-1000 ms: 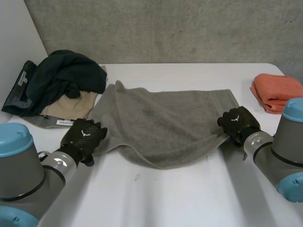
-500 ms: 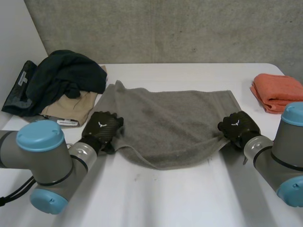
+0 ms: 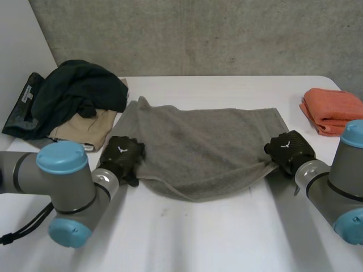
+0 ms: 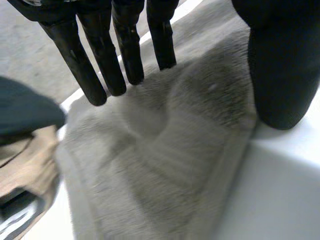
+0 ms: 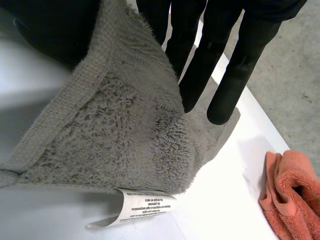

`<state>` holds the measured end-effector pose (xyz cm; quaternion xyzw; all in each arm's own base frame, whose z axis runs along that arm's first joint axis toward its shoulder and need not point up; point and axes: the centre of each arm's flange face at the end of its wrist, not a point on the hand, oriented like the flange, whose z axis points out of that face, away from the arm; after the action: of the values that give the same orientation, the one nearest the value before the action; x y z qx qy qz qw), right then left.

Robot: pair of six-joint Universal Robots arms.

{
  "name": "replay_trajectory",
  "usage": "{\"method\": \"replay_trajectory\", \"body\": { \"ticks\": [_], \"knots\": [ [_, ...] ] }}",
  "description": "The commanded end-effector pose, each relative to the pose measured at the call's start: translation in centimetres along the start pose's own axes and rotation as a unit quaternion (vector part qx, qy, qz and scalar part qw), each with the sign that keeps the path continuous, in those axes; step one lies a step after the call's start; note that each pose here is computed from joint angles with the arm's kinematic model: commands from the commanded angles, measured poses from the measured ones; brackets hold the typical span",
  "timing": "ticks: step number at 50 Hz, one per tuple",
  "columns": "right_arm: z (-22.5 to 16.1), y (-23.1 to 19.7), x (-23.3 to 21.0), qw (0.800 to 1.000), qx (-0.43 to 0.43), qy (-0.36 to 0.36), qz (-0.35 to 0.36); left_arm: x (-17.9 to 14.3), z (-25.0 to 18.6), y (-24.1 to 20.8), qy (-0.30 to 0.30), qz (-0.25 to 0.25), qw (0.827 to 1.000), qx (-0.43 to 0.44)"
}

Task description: Fold the laundry.

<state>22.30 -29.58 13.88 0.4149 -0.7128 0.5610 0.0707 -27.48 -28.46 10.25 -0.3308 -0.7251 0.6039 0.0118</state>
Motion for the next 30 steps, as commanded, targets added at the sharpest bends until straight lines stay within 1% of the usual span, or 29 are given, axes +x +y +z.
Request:
{"method": "replay_trajectory", "body": {
  "ticks": [1, 7, 10, 14, 17, 18, 20, 21, 22, 25, 26, 30],
  "knots": [
    [0.1, -0.2, 1.1, 1.0, 0.0, 0.016, 0.0, -2.7, 0.0, -1.8, -0.092, -0.002, 0.996, 0.012],
    [-1.5, -2.5, 3.3, 0.999, 0.024, 0.044, -0.006, -3.2, -2.3, -3.5, -0.09, -0.001, 0.995, 0.031],
    [-2.3, -3.2, 4.1, 0.999, 0.02, 0.046, -0.007, -3.8, -4.3, -4.8, -0.096, -0.002, 0.994, 0.047],
    [-4.8, -4.5, 6.2, 0.999, 0.004, 0.049, -0.009, -5.2, -7.0, -7.0, -0.118, 0.0, 0.99, 0.08],
    [-5.9, -4.8, 7.0, 0.999, -0.008, 0.05, -0.017, -6.6, -9.1, -8.8, -0.143, 0.02, 0.984, 0.104],
    [-7.0, -5.4, 7.5, 0.998, -0.015, 0.049, -0.031, -7.2, -10.5, -9.8, -0.156, 0.039, 0.981, 0.113],
    [-8.0, -5.8, 7.9, 0.997, -0.022, 0.048, -0.048, -7.5, -11.9, -10.4, -0.159, 0.064, 0.979, 0.112],
    [-9.1, -6.1, 8.3, 0.996, -0.031, 0.047, -0.067, -7.5, -12.6, -10.7, -0.159, 0.077, 0.978, 0.11],
    [-9.6, -6.1, 8.4, 0.995, -0.039, 0.043, -0.077, -7.5, -13.9, -11.1, -0.152, 0.105, 0.977, 0.103],
    [-11.5, -6.0, 9.2, 0.991, -0.071, 0.036, -0.11, -7.1, -15.5, -11.4, -0.13, 0.139, 0.977, 0.092],
    [-11.8, -5.9, 9.3, 0.989, -0.079, 0.031, -0.118, -6.7, -16.2, -11.3, -0.11, 0.155, 0.978, 0.081],
    [-12.5, -5.6, 9.0, 0.984, -0.097, 0.005, -0.148, -6.0, -16.9, -10.8, -0.072, 0.167, 0.981, 0.062]
  ]
}}
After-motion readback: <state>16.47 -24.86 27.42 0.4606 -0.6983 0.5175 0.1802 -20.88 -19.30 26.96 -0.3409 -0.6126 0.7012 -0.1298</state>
